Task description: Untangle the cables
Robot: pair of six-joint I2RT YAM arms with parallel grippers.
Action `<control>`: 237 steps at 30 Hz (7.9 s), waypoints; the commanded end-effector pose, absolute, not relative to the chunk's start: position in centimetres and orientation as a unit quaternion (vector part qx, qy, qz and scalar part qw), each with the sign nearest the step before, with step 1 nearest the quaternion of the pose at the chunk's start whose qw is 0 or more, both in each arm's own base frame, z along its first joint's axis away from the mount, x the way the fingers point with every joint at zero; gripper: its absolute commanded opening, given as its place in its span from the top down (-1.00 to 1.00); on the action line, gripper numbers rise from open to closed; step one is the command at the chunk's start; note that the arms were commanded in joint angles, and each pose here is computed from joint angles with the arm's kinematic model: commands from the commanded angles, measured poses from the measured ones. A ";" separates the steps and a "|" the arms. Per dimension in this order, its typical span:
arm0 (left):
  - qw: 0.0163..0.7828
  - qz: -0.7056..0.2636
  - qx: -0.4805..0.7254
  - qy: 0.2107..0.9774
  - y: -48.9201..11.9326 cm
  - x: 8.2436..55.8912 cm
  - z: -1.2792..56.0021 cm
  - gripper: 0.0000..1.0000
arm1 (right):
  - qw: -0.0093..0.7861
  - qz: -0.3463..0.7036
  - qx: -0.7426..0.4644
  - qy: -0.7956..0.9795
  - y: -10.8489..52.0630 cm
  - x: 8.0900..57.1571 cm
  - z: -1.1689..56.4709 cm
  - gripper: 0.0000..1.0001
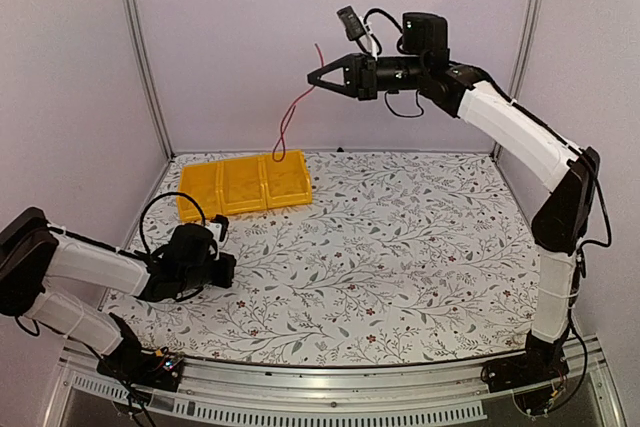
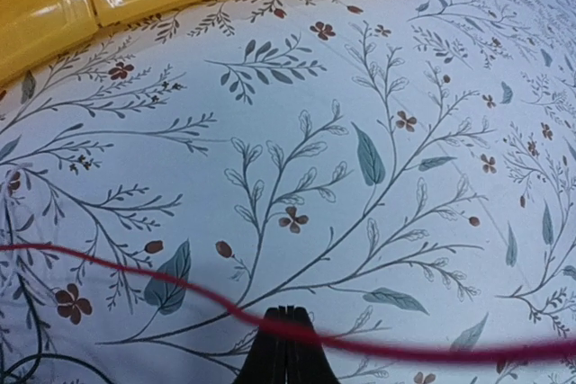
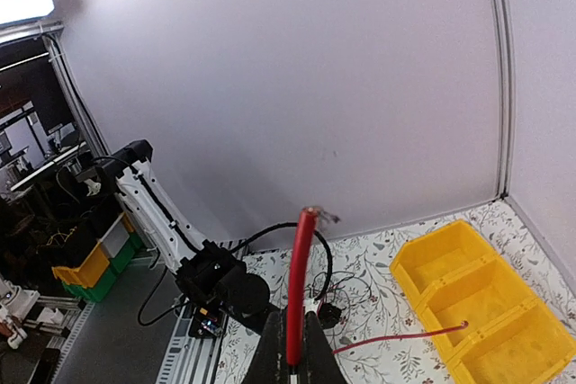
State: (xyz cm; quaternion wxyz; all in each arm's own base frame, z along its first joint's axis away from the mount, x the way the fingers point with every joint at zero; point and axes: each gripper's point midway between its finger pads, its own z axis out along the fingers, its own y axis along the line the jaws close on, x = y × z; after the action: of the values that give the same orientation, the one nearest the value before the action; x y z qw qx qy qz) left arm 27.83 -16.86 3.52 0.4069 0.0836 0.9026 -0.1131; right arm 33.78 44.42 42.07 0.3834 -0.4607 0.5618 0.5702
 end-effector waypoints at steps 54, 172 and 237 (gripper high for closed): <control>0.538 -0.341 0.310 0.706 -35.9 27.2 25.0 0.16 | 0.325 0.568 -0.446 0.610 40.7 31.4 32.8 1.00; 0.400 -0.095 -0.080 0.908 -7.8 45.8 9.3 0.89 | 0.373 0.352 -0.486 0.708 23.0 32.0 18.6 0.01; 0.420 -0.074 -0.208 0.880 -4.3 62.2 11.2 0.70 | 0.313 0.324 -0.508 0.734 24.0 32.0 14.9 0.05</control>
State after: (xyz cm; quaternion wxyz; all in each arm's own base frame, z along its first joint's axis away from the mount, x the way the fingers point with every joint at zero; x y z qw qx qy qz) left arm 60.91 -4.49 10.44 0.4030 -0.2157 0.8869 -0.0674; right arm 31.66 23.87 14.96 0.3168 -0.5040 0.7335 0.3280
